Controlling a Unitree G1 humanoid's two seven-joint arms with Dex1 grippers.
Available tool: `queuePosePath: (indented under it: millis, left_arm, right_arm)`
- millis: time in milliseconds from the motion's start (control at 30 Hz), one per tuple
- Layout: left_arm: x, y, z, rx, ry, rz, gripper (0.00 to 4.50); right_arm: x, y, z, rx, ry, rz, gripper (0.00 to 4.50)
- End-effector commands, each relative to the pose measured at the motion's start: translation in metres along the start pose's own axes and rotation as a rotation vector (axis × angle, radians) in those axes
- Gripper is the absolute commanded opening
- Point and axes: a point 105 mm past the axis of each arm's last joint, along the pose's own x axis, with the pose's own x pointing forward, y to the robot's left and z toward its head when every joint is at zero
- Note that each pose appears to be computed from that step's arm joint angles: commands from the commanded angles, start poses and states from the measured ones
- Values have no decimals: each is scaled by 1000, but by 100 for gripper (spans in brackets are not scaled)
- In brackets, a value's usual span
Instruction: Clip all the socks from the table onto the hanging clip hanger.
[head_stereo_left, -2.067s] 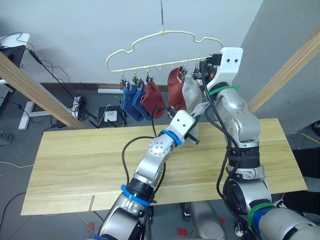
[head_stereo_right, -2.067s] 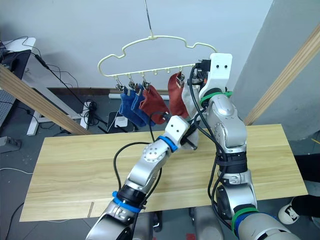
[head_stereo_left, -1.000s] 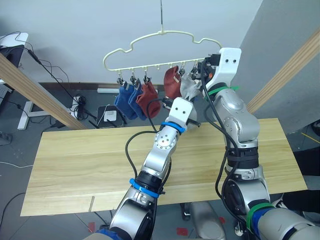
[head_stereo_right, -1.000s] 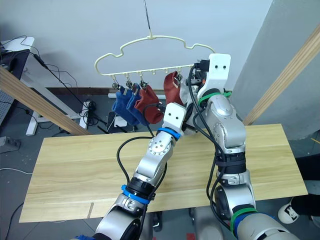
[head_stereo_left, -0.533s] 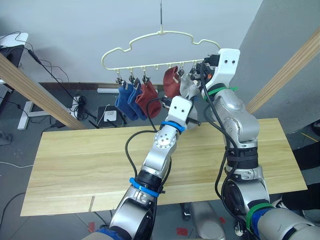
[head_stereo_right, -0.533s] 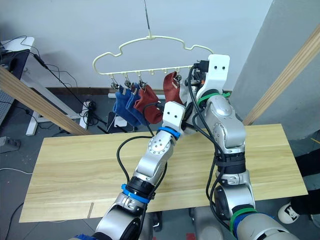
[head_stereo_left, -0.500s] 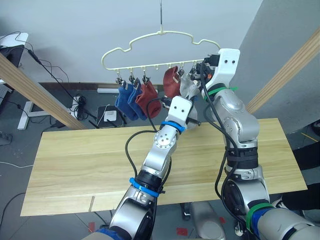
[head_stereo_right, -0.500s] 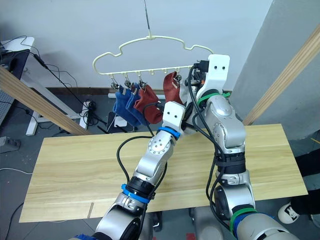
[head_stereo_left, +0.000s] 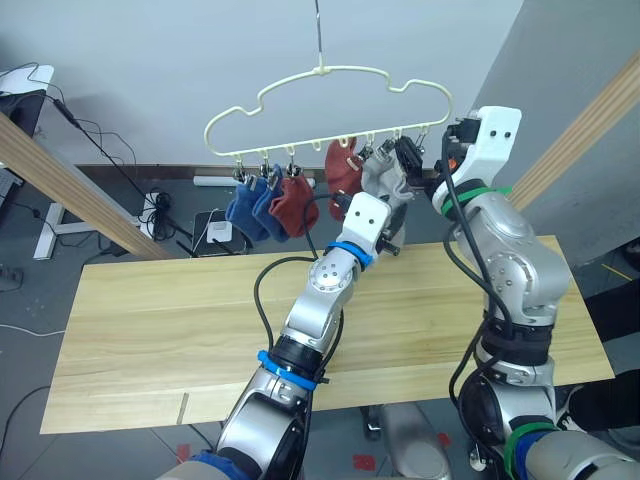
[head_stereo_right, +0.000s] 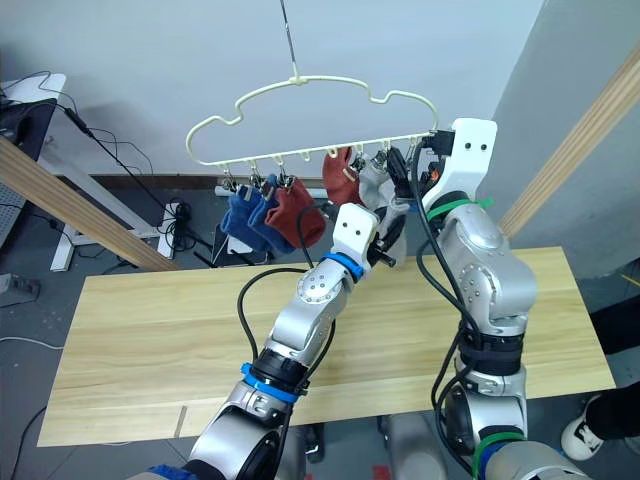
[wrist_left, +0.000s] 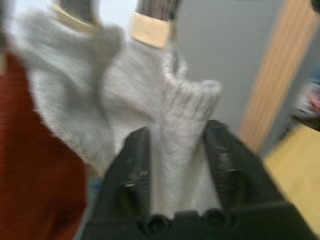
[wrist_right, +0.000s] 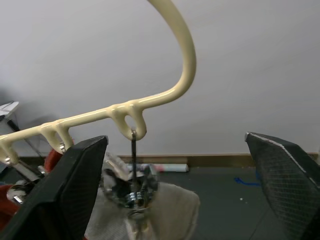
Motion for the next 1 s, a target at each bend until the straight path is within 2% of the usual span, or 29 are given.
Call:
queuePosePath:
  millis: [33, 233, 400, 500, 600, 733, 867, 1000]
  left_arm:
    - [-28, -7, 9, 60, -6, -173, 286]
    - [-90, 10, 16, 117, 92, -394, 447]
    - [-132, 47, 22, 159, 211, -375, 447]
    - [-147, 71, 33, 177, 207, -308, 447]
    - [-163, 97, 39, 189, 238, -227, 447]
    - [-189, 125, 43, 260, 325, -205, 447]
    - [-205, 150, 36, 327, 488, -168, 447]
    - [-209, 170, 38, 381, 520, -102, 447]
  right_arm:
    - [-28, 27, 22, -120, -58, 231, 450]
    - [-54, 30, 4, -444, 52, 433, 450]
    - [-68, 21, -4, -536, 118, 535, 450]
    - [-71, 16, -5, -563, 134, 563, 450]
    - [-73, 11, -5, -598, 150, 578, 450]
    - [-72, -6, -1, -586, 181, 556, 450]
    - [-68, -31, 2, -664, 203, 499, 450]
    - [-72, -43, -2, -677, 240, 511, 450]
